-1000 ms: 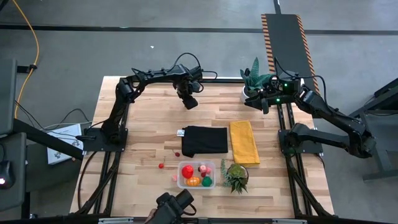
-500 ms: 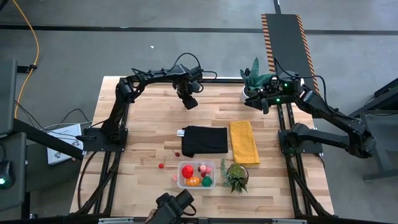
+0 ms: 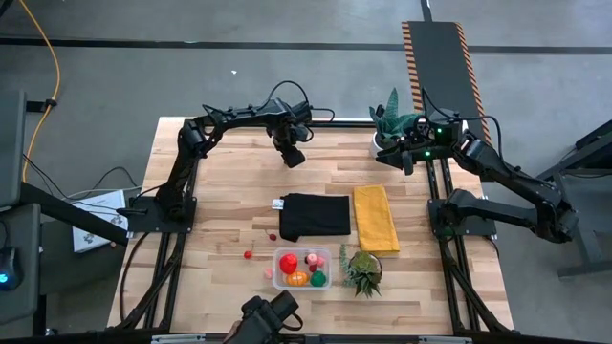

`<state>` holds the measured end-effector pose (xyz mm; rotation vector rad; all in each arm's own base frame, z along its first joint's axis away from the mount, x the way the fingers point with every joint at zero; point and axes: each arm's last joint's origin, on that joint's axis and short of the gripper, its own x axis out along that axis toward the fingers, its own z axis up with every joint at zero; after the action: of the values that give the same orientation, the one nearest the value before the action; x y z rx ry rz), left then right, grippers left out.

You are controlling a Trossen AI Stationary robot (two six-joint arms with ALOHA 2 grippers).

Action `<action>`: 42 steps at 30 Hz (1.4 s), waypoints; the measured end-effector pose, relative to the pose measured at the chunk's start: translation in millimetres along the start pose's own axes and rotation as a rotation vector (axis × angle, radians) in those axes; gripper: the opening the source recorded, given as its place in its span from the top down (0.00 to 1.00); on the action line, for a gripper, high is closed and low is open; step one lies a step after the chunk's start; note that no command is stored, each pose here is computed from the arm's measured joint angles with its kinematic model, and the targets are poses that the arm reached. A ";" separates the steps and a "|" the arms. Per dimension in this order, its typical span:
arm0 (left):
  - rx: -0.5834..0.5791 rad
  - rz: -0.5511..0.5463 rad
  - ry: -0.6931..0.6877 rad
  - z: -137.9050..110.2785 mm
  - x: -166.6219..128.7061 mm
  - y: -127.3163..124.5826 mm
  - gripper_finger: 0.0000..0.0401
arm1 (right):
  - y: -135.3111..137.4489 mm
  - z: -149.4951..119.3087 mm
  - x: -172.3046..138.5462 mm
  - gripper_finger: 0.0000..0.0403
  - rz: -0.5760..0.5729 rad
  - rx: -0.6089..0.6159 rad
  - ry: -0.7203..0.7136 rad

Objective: Pick and placing Produce into tupperware
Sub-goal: Put the top red cherry into the transparent bin

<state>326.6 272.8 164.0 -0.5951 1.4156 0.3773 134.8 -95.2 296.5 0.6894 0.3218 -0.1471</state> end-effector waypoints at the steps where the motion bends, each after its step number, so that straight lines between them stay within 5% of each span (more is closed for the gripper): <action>1: -0.001 -0.006 0.000 0.0 0.1 -0.2 0.67 | 0.0 0.0 0.0 0.57 0.000 0.000 0.000; 42: -0.051 -0.001 -0.019 2.0 0.4 0.0 0.67 | 0.1 0.0 -0.1 0.57 0.000 -0.016 0.000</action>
<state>328.2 273.9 163.7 -0.6325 1.3907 0.4185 134.8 -95.1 296.6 0.6736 0.3224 -0.1444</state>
